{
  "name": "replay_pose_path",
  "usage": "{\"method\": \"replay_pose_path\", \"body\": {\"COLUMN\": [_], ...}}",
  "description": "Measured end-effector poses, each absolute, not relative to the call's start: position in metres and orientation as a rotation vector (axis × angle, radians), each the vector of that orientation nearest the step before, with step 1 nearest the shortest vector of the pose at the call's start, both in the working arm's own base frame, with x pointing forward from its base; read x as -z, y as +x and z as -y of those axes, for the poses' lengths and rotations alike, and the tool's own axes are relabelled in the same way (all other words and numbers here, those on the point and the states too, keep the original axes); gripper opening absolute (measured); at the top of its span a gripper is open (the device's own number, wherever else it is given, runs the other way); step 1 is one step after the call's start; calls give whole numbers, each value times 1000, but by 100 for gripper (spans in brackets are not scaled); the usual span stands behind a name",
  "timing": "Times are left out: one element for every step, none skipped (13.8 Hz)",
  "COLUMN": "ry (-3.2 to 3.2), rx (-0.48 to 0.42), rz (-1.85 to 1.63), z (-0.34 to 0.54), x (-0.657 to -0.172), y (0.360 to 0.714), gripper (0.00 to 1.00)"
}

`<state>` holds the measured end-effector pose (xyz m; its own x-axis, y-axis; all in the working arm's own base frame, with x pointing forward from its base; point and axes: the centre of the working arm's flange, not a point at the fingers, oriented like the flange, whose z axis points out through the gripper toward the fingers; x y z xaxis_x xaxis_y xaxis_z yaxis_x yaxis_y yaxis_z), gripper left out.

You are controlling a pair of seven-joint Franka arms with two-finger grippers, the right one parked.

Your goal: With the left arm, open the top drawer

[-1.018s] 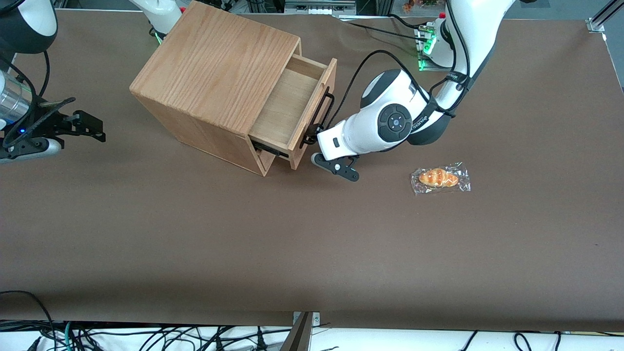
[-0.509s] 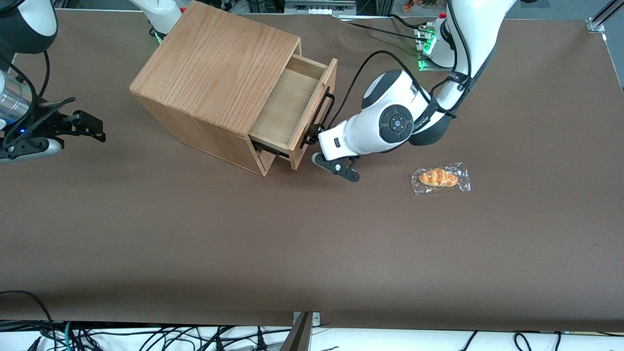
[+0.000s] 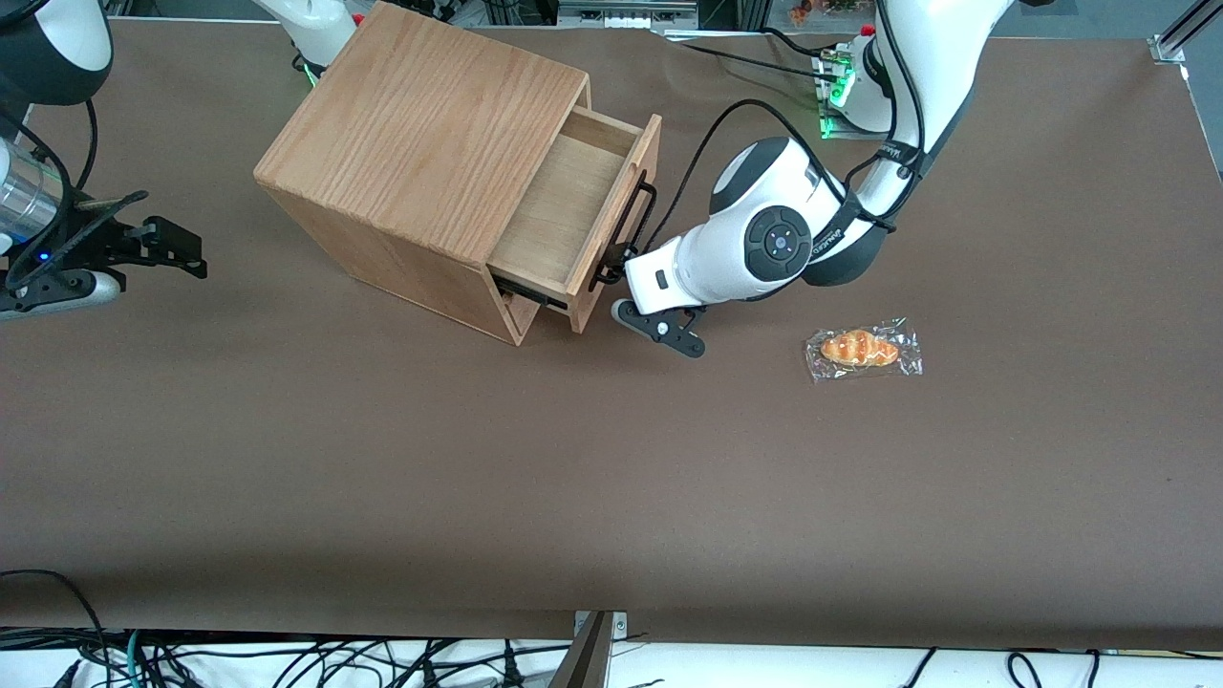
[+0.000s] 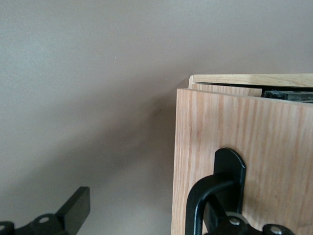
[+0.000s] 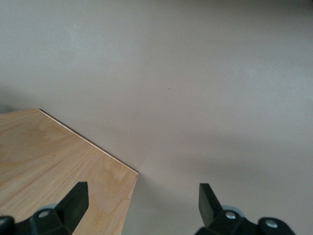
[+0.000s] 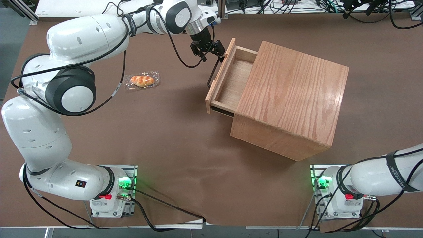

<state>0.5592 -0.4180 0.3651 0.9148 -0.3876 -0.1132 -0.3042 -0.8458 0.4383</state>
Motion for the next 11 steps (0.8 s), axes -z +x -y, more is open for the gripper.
{"method": "replay_pose_path", "body": {"ry": [2655, 2653, 2651, 2650, 2650, 2650, 2649, 2649, 2649, 2649, 2648], "rx": [274, 273, 273, 273, 274, 275, 276, 278, 283, 293, 304], "rz": [508, 517, 524, 526, 527, 527, 527, 526, 527, 527, 527], "z": [418, 418, 417, 417, 416, 416, 416, 416, 415, 414, 412], "x": [-365, -365, -365, -365, -365, -365, -365, -365, -365, -366, -366], "y": [559, 559, 560, 560, 560, 560, 560, 560, 560, 560, 560], "gripper": [100, 100, 100, 100, 100, 100, 100, 100, 100, 100, 100]}}
